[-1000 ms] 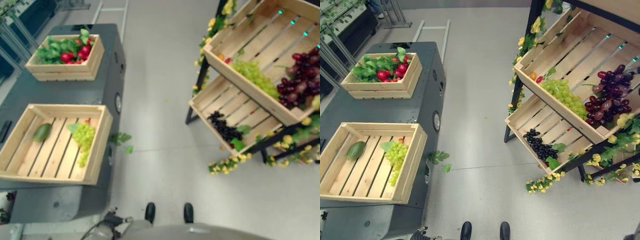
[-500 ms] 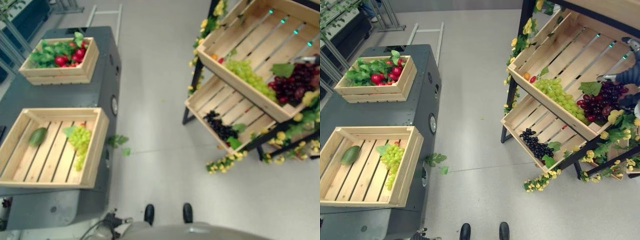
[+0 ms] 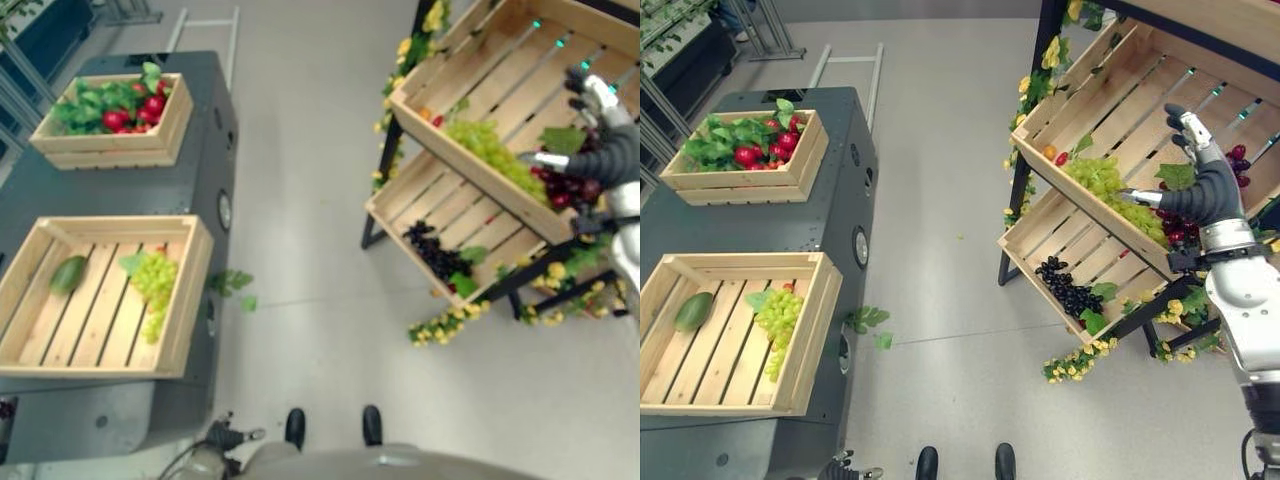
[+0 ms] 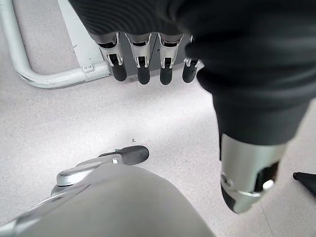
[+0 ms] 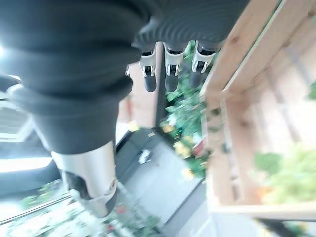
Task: Pick up the fruits from the basket on one side to the basket on the other side
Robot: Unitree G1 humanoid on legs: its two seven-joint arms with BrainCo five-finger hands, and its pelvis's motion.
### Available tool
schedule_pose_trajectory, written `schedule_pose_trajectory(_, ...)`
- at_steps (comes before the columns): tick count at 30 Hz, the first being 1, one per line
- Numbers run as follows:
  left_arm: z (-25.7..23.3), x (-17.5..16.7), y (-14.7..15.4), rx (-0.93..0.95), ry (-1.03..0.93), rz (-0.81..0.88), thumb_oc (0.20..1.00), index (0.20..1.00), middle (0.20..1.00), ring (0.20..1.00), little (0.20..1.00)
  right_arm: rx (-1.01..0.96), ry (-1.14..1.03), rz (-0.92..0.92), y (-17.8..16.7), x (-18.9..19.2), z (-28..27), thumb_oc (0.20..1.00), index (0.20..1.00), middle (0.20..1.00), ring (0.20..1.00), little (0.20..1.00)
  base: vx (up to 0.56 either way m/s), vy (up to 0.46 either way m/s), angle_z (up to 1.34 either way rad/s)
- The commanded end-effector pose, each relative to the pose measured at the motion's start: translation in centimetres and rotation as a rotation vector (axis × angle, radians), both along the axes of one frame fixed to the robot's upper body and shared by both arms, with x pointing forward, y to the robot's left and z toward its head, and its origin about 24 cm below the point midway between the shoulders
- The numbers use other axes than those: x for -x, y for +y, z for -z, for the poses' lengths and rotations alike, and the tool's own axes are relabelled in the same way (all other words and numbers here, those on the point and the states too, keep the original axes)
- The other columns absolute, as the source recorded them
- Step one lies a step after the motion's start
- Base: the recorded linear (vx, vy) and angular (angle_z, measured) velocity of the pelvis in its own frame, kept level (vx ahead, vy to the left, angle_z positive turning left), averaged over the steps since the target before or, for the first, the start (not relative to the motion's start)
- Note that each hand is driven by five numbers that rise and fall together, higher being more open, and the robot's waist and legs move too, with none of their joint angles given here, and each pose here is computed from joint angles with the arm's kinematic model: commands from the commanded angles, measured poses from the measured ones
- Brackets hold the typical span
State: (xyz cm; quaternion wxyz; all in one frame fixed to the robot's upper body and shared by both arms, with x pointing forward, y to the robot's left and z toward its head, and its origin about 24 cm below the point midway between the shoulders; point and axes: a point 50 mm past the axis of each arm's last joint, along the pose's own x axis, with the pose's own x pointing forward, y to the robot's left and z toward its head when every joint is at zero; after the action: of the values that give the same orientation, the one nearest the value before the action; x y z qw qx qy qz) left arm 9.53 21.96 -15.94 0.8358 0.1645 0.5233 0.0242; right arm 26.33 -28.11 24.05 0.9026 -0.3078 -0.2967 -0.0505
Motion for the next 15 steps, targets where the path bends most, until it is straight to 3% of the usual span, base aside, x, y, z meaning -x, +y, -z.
schedule_pose_trajectory(1, 0.4, 0.0, -1.4, 0.013, 0.022, 0.038, 1.000, 1.000, 1.000, 1.000, 1.000, -0.010, -0.155, -0.045, 0.1, 1.7, -2.7, 1.000, 1.000, 1.000, 1.000, 1.000, 0.00, 0.000, 0.00)
schedule_pose_trajectory(15, 0.3, -0.3, -1.3, -0.002, -0.001, 0.033, 1.000, 1.000, 1.000, 1.000, 1.000, -0.115, -0.149, -0.188, 2.9, 3.1, -0.1, 1.000, 1.000, 1.000, 1.000, 1.000, 0.00, 0.000, 0.00)
